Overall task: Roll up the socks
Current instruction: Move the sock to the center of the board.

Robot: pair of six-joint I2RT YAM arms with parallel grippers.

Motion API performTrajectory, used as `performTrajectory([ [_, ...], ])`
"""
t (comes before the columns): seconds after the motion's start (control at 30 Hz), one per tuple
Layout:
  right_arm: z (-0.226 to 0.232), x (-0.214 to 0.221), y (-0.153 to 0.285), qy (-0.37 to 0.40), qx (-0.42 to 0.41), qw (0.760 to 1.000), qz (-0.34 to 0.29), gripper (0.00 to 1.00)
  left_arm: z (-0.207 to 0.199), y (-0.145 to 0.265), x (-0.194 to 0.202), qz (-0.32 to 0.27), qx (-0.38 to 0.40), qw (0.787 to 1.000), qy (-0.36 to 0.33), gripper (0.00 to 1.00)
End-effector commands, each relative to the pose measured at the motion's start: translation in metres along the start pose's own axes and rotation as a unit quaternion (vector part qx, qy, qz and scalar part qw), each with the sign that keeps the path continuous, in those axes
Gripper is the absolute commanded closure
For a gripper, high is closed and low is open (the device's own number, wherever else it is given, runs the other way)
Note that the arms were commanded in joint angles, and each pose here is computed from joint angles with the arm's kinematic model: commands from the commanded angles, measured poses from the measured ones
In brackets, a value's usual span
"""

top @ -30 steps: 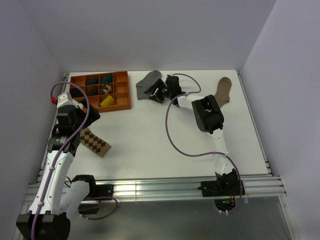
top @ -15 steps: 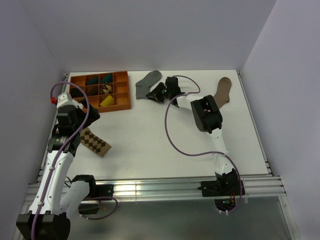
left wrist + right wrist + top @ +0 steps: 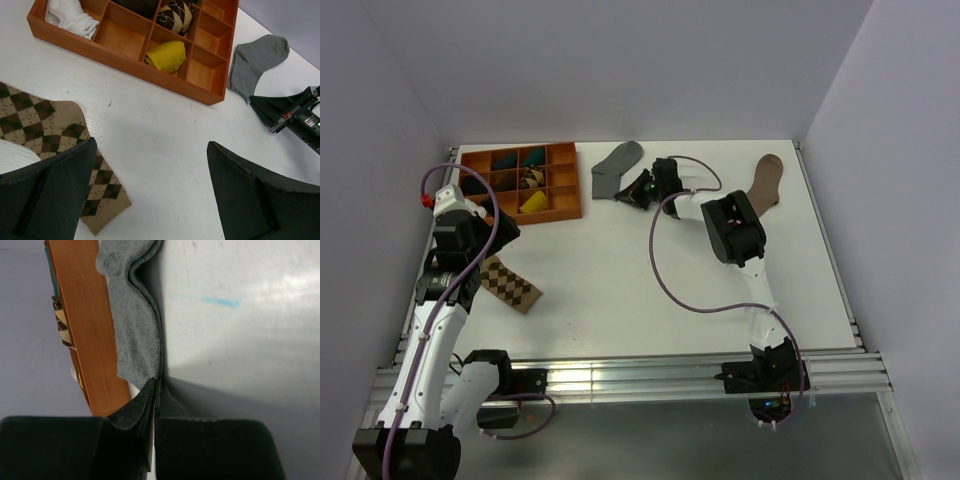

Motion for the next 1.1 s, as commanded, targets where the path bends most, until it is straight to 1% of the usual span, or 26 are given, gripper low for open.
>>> performTrajectory([
  [0.0,0.016,0.004,0.017,0.006,-0.006,1.000,-0.009,1.00,-0.003,0.000,-0.007,-0.018,0.011,1.000,-0.005,0.03],
  [0.13,0.013,0.015,0.035,-0.001,-0.005,1.000,-0.010,1.00,-0.003,0.001,-0.007,-0.020,0.013,1.000,-0.004,0.03],
  [0.3,0.004,0.038,0.070,-0.005,0.006,1.000,-0.014,1.00,-0.005,0.003,-0.008,-0.023,0.019,1.000,-0.004,0.03],
  [0.5,-0.003,0.076,0.116,0.001,0.023,1.000,-0.004,1.00,-0.008,0.007,-0.009,-0.026,0.030,0.999,-0.001,0.03],
  [0.63,-0.009,0.107,0.147,-0.003,0.032,0.999,0.007,0.97,-0.009,0.008,-0.009,-0.025,0.037,0.999,-0.002,0.03],
  [0.8,-0.007,0.146,0.169,0.002,0.032,0.999,0.028,0.93,-0.012,0.009,-0.007,-0.022,0.047,0.999,-0.001,0.03],
  [0.9,-0.001,0.166,0.179,0.015,0.033,0.998,0.044,0.86,-0.013,0.009,-0.006,-0.019,0.050,0.999,-0.001,0.03],
  [0.93,0.004,0.168,0.183,0.021,0.029,0.998,0.045,0.77,-0.013,0.009,-0.006,-0.018,0.051,0.999,-0.001,0.03],
  [1.0,0.007,0.173,0.187,0.039,0.036,0.997,0.046,0.68,-0.014,0.009,-0.006,-0.018,0.055,0.998,-0.002,0.03],
  [1.07,0.027,0.161,0.194,0.074,0.031,0.996,0.031,0.56,-0.014,0.009,-0.006,-0.017,0.055,0.998,-0.001,0.03],
])
Point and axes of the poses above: each gripper's point midway between its finger pads, its own y axis back along the fingers, its own z axis along the line the jaws close on, x = y × z, the point moved 3 cm from there along y, back along the fingers, and after that the axes turned 9 degrees about y, right-handed, at the moved point
